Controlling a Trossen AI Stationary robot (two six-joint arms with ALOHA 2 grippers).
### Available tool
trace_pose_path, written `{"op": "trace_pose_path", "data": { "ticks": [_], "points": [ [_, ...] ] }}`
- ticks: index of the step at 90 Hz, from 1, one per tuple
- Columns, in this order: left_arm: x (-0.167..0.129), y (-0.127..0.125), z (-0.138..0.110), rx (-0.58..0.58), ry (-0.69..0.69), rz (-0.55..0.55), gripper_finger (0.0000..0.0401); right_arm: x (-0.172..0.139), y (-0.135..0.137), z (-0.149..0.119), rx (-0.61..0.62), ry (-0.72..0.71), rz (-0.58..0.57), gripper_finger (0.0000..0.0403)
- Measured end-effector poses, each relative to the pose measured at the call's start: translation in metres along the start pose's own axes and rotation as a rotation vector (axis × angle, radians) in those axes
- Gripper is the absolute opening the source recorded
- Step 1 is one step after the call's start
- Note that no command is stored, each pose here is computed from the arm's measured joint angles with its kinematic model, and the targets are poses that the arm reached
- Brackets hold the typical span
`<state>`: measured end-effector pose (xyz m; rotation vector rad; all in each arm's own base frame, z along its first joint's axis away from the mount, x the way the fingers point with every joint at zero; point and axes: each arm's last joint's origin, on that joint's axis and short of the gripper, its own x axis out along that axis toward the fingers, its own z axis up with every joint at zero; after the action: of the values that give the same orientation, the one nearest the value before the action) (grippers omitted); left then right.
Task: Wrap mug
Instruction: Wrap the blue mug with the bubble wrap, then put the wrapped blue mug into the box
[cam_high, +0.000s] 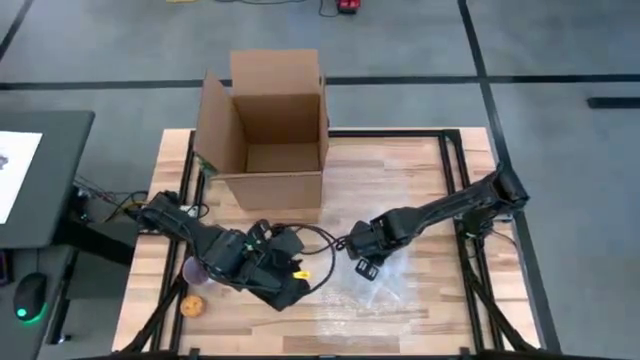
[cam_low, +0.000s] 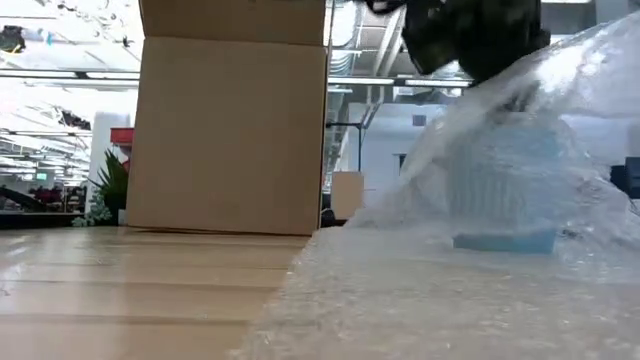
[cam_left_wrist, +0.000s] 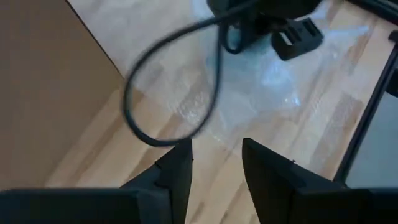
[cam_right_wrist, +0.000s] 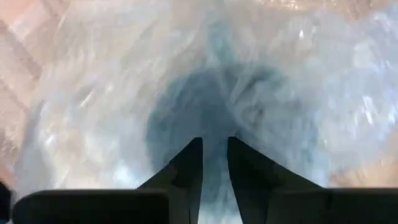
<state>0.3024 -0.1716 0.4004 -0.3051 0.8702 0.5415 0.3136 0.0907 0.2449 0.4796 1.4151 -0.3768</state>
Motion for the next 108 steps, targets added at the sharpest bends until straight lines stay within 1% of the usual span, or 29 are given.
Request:
{"op": "trace_pose_path", "data": {
  "ticks": [24,31,37,48,62,66,71,80,90,98,108],
  "points": [
    [-0.007,-0.003,-0.007,0.045,-0.035,0.007,0.0117,-0.049,0.0,0.007,0.102,0.02,0.006,0.007],
    [-0.008,-0.004,-0.01,0.056,-0.044,0.011,0.0117,-0.057,-0.001,0.006,0.1,0.032,-0.004,0.0082],
    [-0.01,-0.005,-0.012,0.07,-0.047,0.006,0.0117,-0.057,-0.003,0.003,0.09,0.055,-0.019,0.0102],
    [-0.013,-0.007,-0.016,0.081,-0.036,-0.008,0.0116,-0.043,-0.008,0.003,0.104,0.092,-0.035,0.0162],
    [-0.024,-0.006,-0.021,0.091,-0.04,-0.04,0.0105,-0.007,-0.019,0.005,0.154,0.108,-0.048,0.0253],
    [-0.029,-0.005,-0.022,0.09,-0.043,-0.055,0.0101,0.003,-0.022,0.005,0.173,0.108,-0.051,0.0271],
    [-0.036,-0.001,-0.023,0.083,-0.049,-0.073,0.0096,0.015,-0.025,0.004,0.196,0.103,-0.047,0.0284],
    [-0.047,0.004,-0.024,0.066,-0.074,-0.095,0.0088,0.035,-0.028,0.005,0.25,0.065,-0.014,0.0288],
    [-0.058,0.009,-0.025,0.052,-0.098,-0.115,0.0082,0.05,-0.03,0.006,0.291,0.011,0.036,0.0275],
    [-0.064,0.013,-0.025,0.044,-0.116,-0.125,0.0078,0.06,-0.032,0.004,0.325,-0.019,0.055,0.0253],
    [-0.067,0.017,-0.023,0.035,-0.14,-0.125,0.0075,0.069,-0.035,0.002,0.342,-0.043,0.058,0.0205]
  ]
}}
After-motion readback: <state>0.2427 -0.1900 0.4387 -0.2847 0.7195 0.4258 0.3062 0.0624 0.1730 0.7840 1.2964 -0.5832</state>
